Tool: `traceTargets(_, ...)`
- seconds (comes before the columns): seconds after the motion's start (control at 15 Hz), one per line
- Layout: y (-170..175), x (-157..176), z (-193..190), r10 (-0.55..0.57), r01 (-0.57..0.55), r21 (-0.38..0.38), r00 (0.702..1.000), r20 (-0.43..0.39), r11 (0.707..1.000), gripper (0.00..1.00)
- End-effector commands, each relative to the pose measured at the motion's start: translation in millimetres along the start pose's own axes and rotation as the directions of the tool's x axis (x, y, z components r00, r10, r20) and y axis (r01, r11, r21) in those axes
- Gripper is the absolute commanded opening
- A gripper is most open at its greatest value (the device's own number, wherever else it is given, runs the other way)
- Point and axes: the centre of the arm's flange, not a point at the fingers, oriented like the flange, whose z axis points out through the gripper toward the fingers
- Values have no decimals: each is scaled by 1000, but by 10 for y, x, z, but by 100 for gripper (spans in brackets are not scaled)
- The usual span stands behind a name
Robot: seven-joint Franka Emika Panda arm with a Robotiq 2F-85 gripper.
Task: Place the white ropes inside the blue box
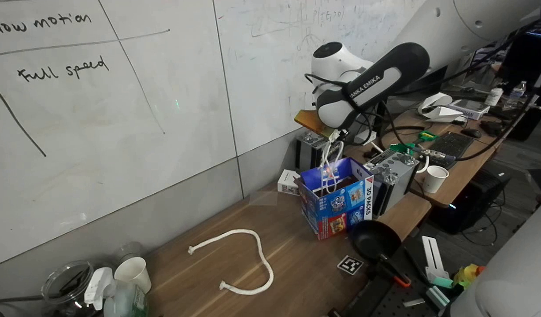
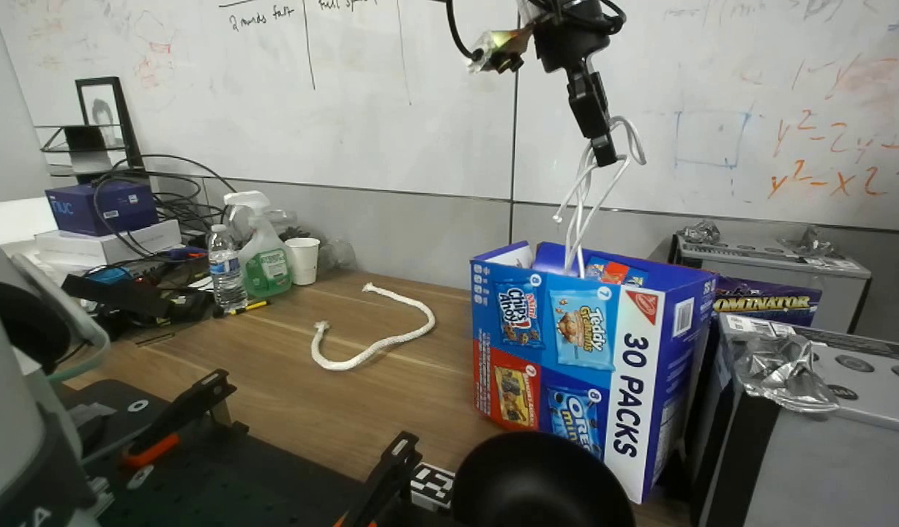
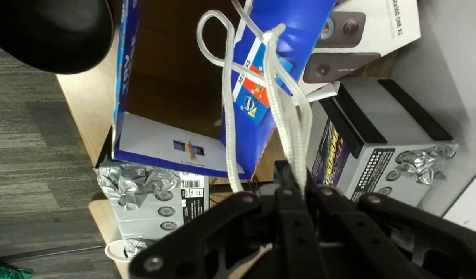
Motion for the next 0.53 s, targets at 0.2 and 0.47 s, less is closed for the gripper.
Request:
traceTargets(0.2, 69, -15, 149, -93, 93, 6, 988, 122, 996, 1)
traceTargets(0.47, 164, -62, 221, -127, 131, -5, 969, 214, 991, 1)
